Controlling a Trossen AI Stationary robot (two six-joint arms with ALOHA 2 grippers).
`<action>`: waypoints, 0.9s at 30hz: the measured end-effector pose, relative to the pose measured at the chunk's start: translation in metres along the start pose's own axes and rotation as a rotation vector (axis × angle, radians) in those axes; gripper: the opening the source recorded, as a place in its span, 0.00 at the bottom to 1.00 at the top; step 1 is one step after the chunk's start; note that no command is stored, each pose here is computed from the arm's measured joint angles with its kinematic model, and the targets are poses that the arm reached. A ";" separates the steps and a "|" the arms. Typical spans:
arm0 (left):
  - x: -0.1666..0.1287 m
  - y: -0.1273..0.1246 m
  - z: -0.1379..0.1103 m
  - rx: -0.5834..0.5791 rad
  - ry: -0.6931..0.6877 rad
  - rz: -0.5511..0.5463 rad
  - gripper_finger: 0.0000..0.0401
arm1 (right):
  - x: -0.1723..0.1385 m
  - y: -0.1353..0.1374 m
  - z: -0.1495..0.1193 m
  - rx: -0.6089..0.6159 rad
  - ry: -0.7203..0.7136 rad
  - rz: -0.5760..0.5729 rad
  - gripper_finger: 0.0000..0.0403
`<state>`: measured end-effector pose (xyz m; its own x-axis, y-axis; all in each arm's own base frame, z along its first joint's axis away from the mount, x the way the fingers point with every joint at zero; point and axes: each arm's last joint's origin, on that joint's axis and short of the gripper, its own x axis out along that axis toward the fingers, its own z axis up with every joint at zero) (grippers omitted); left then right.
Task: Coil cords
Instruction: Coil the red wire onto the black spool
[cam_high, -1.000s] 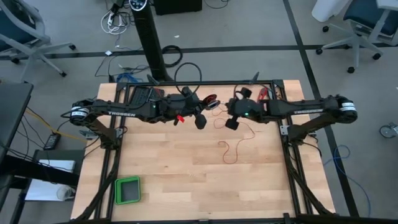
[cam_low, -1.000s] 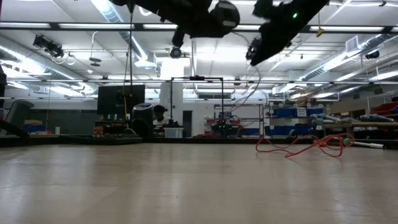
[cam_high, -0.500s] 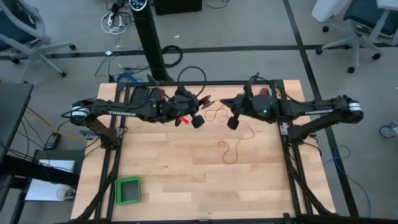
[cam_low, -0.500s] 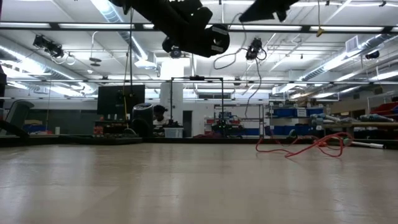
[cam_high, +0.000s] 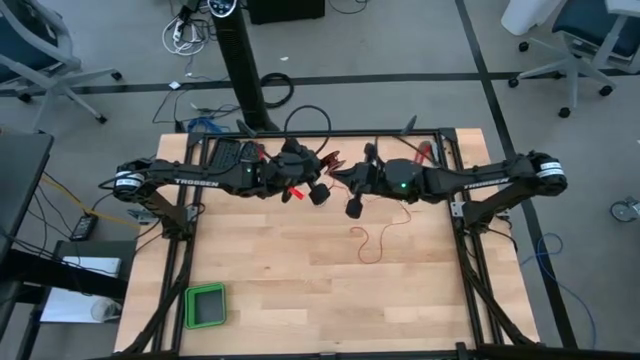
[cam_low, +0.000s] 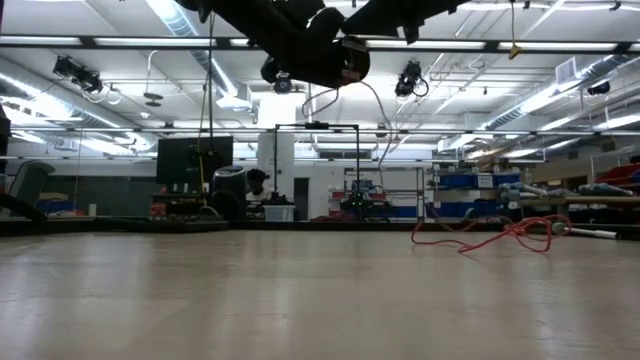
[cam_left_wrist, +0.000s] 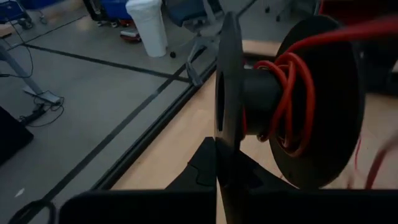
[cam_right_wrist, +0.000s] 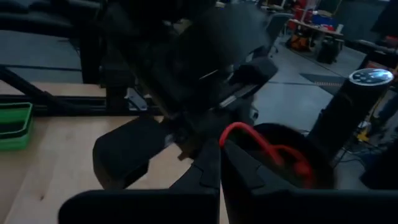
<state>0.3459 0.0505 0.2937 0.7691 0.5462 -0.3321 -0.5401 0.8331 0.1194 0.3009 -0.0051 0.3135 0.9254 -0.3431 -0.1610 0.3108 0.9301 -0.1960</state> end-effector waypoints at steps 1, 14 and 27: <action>0.000 0.000 0.001 -0.014 -0.010 -0.003 0.01 | 0.002 0.001 -0.002 -0.010 0.008 0.002 0.00; -0.001 -0.005 0.015 -0.172 -0.135 -0.142 0.01 | 0.011 0.002 -0.019 -0.119 0.139 -0.065 0.02; -0.002 -0.005 0.015 -0.163 -0.136 -0.157 0.01 | -0.005 0.007 -0.043 -0.083 0.334 -0.136 0.27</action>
<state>0.3527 0.0464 0.3078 0.8804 0.4276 -0.2048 -0.4504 0.8893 -0.0795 0.2894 -0.0027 0.2716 0.7505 -0.4998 -0.4323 0.3952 0.8638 -0.3126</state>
